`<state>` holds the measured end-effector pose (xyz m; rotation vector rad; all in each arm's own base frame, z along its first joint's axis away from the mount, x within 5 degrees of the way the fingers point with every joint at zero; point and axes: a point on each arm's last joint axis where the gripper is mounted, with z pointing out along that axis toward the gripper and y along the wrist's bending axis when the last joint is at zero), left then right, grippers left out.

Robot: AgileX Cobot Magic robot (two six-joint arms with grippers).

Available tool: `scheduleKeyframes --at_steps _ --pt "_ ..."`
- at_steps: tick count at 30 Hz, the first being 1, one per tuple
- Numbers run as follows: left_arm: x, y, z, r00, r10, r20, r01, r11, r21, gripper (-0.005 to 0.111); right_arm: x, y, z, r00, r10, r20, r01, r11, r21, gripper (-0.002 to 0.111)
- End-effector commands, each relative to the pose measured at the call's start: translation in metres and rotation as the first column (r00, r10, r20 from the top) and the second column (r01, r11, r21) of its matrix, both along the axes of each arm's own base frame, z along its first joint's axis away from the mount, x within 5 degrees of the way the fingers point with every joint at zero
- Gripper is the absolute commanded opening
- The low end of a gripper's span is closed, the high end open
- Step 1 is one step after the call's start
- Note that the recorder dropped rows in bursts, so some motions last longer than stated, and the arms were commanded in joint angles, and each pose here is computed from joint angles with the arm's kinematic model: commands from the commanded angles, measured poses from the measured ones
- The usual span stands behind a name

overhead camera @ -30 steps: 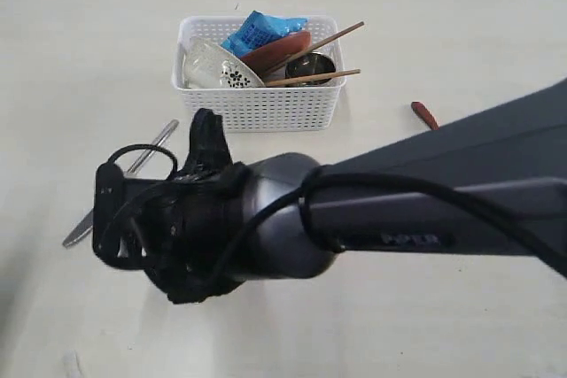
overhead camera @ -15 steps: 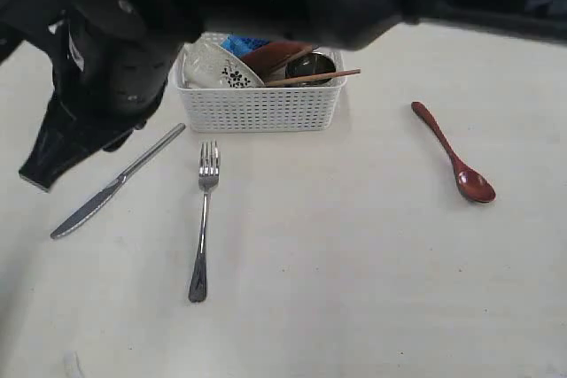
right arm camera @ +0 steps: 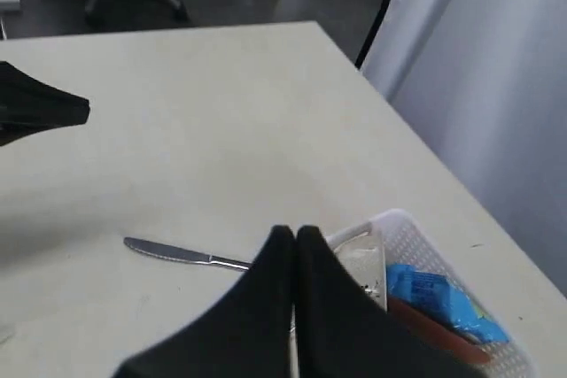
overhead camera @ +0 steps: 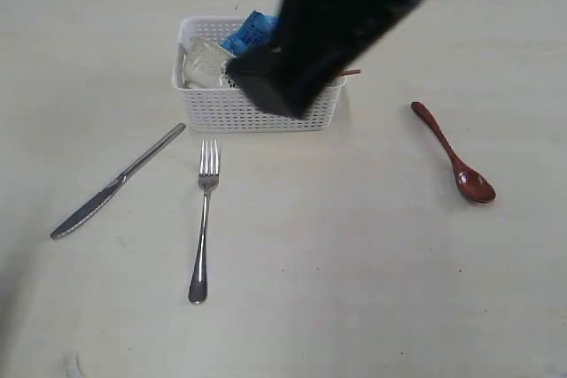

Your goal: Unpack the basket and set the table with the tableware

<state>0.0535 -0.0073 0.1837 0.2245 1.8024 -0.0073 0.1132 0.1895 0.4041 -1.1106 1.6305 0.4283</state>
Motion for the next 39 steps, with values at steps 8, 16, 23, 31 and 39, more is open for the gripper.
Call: scheduleKeyframes --at_steps 8,16,23,31,39 --pt "0.0 0.0 0.001 1.0 -0.005 0.013 0.005 1.0 0.002 0.0 -0.052 -0.102 0.02 0.991 -0.02 0.129 -0.013 0.967 0.253 0.0" --pt "0.0 0.0 0.001 1.0 -0.005 0.013 0.005 1.0 0.002 0.0 -0.078 -0.154 0.033 0.978 -0.047 0.205 -0.041 0.913 0.406 0.0" --pt "0.0 0.0 0.001 1.0 -0.005 0.013 0.005 1.0 0.002 0.0 -0.099 -0.194 0.037 0.962 -0.077 0.262 -0.072 0.854 0.515 0.0" --pt "0.0 0.0 0.001 1.0 -0.004 0.013 0.004 1.0 0.001 0.0 -0.12 -0.234 0.029 0.944 -0.112 0.31 -0.108 0.784 0.611 0.0" --pt "0.0 0.0 0.001 1.0 -0.004 0.013 0.004 1.0 0.001 0.0 -0.125 -0.237 0.001 0.937 -0.169 0.306 -0.058 0.789 0.612 0.0"
